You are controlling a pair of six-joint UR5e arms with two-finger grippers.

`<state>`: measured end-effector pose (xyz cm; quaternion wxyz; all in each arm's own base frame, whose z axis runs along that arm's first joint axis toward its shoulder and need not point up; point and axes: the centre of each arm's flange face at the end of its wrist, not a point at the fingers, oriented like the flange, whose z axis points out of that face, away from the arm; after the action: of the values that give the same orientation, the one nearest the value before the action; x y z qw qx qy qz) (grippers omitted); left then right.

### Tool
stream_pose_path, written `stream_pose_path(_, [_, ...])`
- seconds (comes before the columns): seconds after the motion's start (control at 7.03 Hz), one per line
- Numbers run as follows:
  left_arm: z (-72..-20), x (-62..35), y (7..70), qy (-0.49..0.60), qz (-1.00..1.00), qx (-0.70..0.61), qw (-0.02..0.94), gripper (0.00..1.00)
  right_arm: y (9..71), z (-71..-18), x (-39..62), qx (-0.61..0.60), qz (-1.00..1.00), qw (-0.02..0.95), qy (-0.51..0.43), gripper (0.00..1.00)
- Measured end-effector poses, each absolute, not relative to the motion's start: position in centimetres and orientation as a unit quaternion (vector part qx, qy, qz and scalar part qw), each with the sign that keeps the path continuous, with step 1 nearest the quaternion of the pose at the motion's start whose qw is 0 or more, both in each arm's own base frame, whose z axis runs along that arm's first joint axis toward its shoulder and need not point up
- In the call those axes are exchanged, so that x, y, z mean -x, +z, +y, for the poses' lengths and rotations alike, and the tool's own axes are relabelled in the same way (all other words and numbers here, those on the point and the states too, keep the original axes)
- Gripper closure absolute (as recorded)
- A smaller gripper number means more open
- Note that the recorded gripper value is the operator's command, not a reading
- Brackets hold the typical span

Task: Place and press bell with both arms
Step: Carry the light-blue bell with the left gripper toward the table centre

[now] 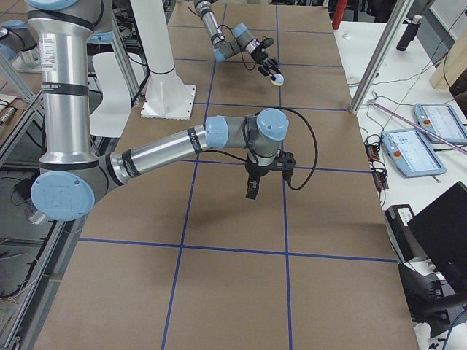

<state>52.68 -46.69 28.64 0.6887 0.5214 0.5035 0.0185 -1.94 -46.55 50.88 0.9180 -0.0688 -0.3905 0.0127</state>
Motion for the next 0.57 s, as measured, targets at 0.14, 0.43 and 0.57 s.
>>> stream_pose_path(0.14, [-46.8,-54.4,28.1,0.021,0.502,-0.52,0.69,1.0,51.1,-47.0,2.1,0.072,-0.39,0.918,0.013,0.0])
stream_pose_path(0.43, [-46.9,-58.0,27.0,0.021,0.496,-0.519,0.696,1.0,51.4,-47.5,2.3,0.075,-0.391,0.917,0.014,0.0])
stream_pose_path(0.57, [-46.5,-59.4,26.4,0.023,0.496,-0.517,0.697,1.0,51.6,-47.6,2.3,0.077,-0.391,0.917,0.015,0.0])
